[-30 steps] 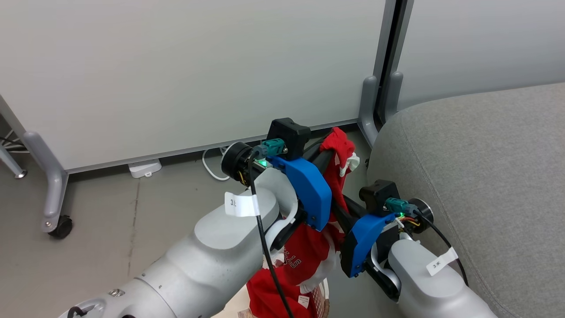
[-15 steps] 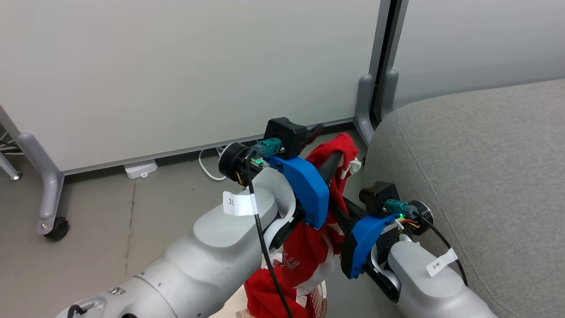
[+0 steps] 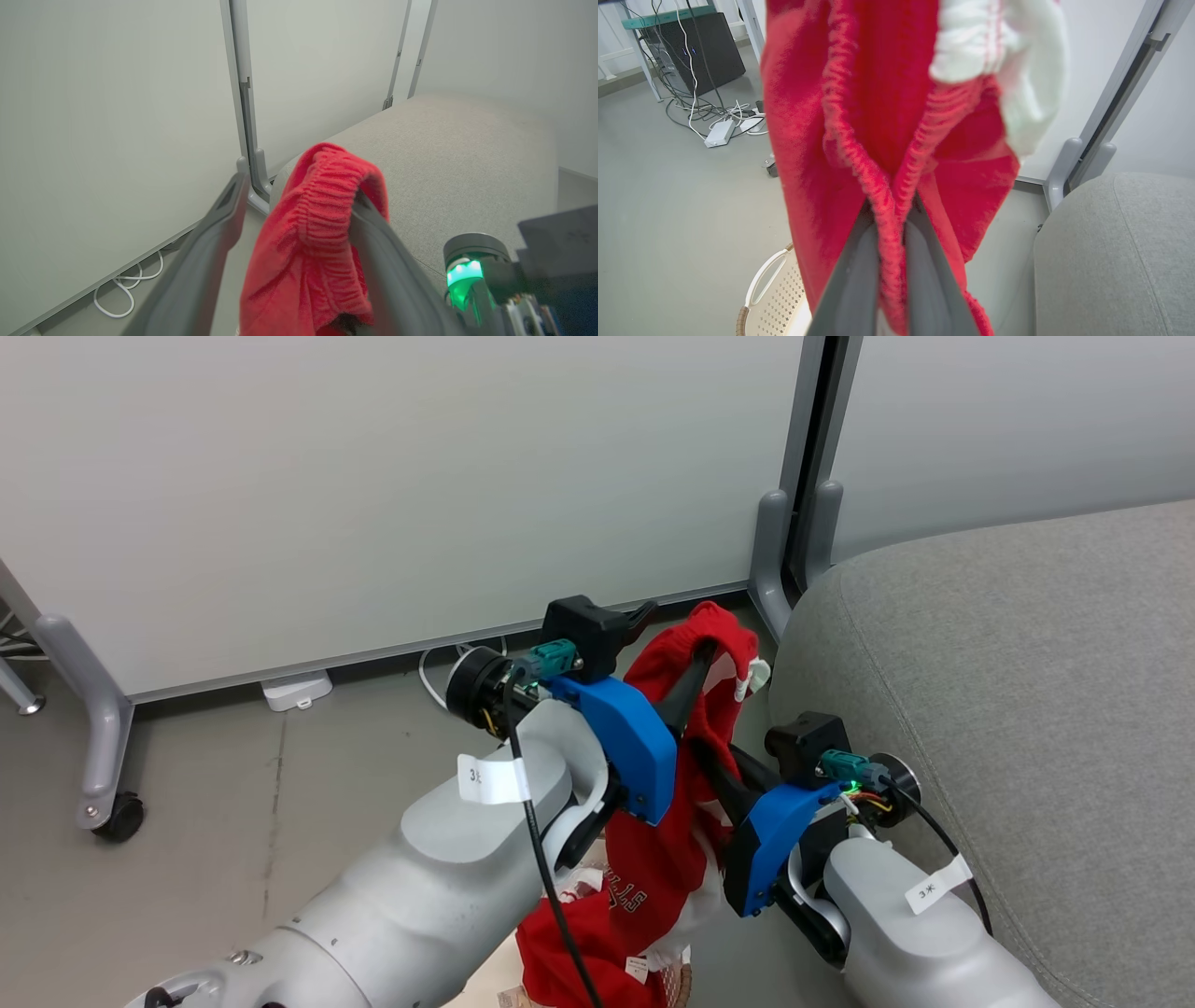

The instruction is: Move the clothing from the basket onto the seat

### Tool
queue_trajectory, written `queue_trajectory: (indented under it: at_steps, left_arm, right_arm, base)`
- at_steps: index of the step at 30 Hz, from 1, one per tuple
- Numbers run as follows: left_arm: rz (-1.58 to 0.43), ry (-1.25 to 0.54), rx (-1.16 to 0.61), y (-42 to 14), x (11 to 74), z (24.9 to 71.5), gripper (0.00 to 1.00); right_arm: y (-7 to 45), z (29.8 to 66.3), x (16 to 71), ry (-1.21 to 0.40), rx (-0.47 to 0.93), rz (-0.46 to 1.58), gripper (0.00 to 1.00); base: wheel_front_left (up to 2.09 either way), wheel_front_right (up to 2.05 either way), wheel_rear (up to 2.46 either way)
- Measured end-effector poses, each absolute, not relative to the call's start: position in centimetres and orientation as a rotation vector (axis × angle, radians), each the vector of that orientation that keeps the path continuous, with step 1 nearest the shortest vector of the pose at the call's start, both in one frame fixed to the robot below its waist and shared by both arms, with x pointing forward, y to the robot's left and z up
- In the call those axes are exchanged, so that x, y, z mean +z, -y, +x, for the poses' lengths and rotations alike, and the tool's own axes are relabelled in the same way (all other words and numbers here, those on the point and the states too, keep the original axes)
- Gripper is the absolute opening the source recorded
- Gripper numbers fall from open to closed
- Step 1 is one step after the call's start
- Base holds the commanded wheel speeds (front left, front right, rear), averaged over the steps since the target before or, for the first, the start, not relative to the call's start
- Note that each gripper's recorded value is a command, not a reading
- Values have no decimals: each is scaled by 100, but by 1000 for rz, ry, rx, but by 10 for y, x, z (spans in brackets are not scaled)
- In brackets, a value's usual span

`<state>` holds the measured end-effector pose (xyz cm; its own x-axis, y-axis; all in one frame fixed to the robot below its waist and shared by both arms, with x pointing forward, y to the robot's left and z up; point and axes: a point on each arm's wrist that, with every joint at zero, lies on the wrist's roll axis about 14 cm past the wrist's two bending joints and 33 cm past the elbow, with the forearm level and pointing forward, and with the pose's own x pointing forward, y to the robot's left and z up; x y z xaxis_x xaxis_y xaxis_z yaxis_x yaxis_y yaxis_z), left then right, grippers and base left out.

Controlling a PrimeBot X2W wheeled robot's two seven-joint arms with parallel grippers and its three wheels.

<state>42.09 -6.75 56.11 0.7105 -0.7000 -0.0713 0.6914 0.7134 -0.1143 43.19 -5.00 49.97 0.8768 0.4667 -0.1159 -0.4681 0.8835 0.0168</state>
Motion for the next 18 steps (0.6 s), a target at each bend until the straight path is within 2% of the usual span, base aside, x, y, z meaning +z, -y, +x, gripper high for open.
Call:
queue_trajectory:
  at_steps: [18]
  left_arm:
    - [-161,-51,-701,25,546,415,100]
  right_arm:
    - [54,440,515,-61,469,-2,0]
  base:
    - [0,0,0]
